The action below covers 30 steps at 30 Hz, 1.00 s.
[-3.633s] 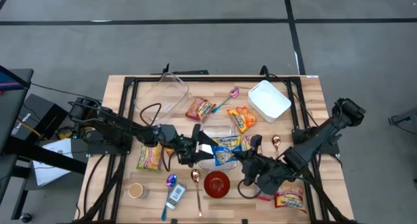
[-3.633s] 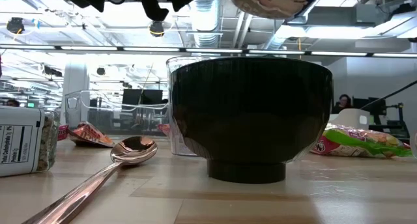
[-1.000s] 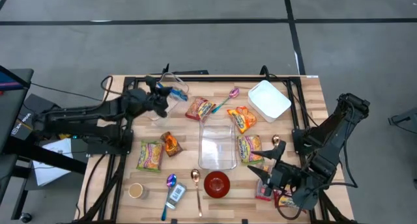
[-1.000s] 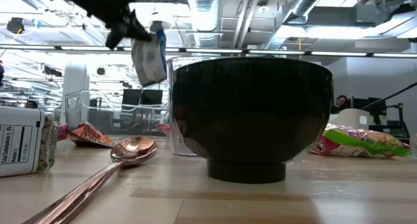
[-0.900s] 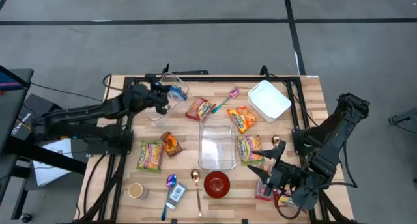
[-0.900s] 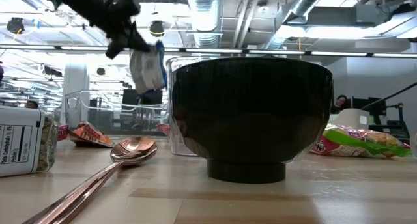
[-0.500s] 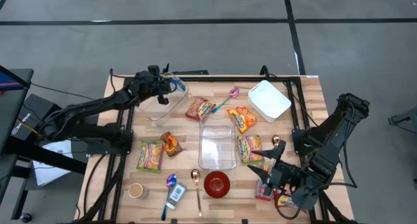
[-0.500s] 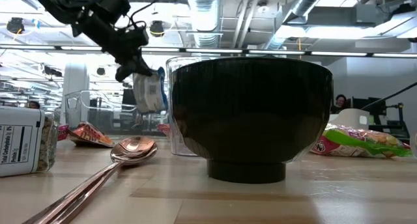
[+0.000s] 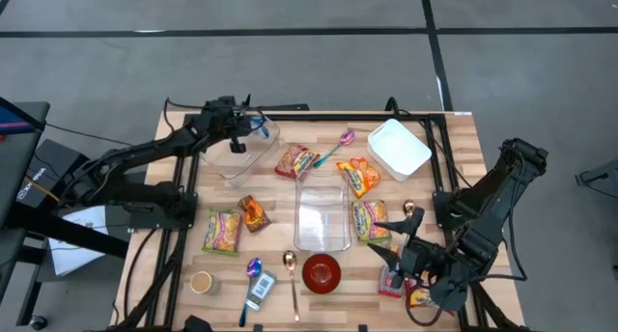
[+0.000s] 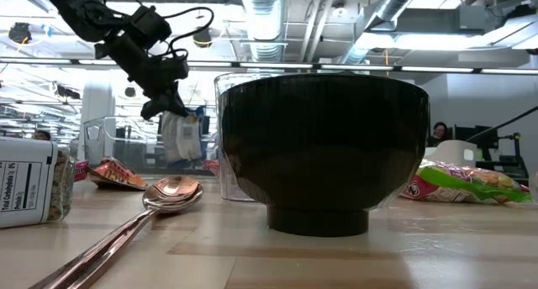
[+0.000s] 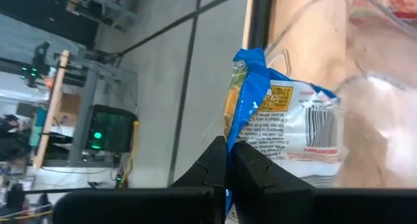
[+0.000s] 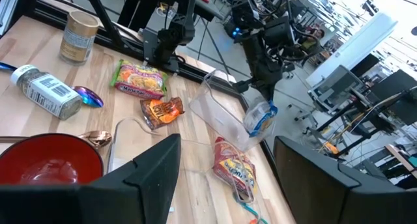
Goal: Pick & Place Food Item
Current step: Put the blue noodle pack into the top transparent bin
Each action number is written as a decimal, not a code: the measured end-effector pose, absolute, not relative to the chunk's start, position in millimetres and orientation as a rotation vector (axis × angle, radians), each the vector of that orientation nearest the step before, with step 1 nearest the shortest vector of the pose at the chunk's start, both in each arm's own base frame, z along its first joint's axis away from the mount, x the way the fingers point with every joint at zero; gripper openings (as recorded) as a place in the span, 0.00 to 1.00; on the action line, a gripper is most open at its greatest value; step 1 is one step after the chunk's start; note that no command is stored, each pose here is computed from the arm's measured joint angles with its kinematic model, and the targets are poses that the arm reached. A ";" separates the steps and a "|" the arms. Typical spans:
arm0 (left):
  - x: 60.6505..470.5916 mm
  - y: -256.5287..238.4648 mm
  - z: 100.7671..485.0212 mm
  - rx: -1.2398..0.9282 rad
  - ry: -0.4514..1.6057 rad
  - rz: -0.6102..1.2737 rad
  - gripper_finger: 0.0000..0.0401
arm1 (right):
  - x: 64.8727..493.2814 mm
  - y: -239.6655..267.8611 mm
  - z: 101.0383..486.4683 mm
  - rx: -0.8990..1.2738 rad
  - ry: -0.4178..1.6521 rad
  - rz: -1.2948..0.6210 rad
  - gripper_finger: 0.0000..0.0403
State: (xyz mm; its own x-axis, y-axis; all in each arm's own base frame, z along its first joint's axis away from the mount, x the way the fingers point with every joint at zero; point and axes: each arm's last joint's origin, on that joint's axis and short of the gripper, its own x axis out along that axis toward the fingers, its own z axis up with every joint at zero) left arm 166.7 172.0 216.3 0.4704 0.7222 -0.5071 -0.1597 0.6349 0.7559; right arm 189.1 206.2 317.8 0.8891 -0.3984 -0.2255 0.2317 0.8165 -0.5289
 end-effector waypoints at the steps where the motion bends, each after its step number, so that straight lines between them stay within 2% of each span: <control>1: 165.4 173.1 216.0 0.687 0.931 0.599 0.01 | 189.1 206.2 317.9 -0.515 0.337 -0.343 0.59; 10: 163.6 177.9 210.9 0.618 0.906 0.565 0.00 | 189.1 206.3 317.8 -0.514 0.340 -0.338 0.59; 19: 166.6 179.7 187.8 0.549 1.036 0.500 0.01 | 189.0 206.5 317.3 -0.509 0.349 -0.322 0.59; 26: 161.3 170.1 194.9 0.553 1.081 0.514 0.01 | 189.0 206.5 317.3 -0.509 0.349 -0.322 0.59; 30: 156.6 163.7 201.3 0.481 1.056 0.551 0.01 | 189.0 206.5 317.3 -0.505 0.348 -0.323 0.59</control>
